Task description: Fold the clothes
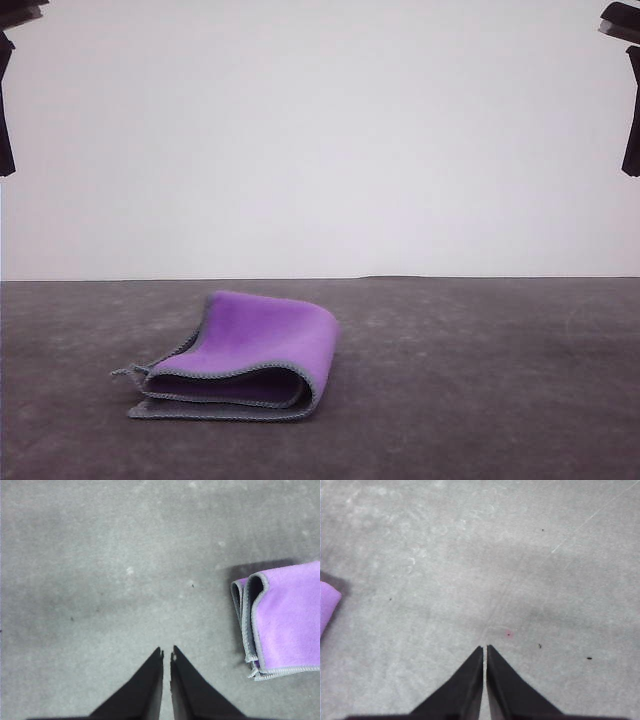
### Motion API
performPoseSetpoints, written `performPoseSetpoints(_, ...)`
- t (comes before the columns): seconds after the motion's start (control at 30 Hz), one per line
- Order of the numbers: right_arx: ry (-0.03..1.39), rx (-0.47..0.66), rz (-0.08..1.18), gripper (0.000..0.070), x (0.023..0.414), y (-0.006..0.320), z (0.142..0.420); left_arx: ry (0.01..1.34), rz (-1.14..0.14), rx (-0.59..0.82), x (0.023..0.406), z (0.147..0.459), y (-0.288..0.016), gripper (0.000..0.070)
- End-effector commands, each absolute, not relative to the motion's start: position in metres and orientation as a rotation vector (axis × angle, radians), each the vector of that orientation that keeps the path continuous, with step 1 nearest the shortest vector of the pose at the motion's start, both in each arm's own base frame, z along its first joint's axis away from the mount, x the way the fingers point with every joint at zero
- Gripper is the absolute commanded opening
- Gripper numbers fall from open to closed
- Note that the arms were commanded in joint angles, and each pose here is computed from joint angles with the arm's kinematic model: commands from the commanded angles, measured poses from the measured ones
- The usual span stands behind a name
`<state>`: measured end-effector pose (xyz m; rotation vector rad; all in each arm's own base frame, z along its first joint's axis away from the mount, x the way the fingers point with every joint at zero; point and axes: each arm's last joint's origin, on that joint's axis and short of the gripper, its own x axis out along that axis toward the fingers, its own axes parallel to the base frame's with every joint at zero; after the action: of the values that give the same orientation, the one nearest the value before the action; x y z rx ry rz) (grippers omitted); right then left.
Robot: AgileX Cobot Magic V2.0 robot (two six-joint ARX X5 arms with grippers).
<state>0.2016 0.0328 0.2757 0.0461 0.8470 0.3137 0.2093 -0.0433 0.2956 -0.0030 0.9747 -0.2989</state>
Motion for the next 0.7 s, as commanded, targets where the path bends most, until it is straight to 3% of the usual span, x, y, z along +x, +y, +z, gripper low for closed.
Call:
performPoseSetpoints(0.0, 0.830, 0.045, 0.317, 0.0004, 0.204, 0.033, 0.280, 0.960, -0.295, -0.009, 0.213, 0.297, -0.044, 0.0012)
performPoseSetpoints(0.4, 0.830, 0.045, 0.317, 0.0004, 0.204, 0.033, 0.280, 0.919, -0.301, 0.004, 0.211, 0.302, -0.043, 0.0012)
performPoseSetpoints(0.67, 0.830, 0.045, 0.317, 0.0004, 0.204, 0.033, 0.280, 0.745, -0.118, -0.032, 0.188, 0.298, -0.027, 0.0012)
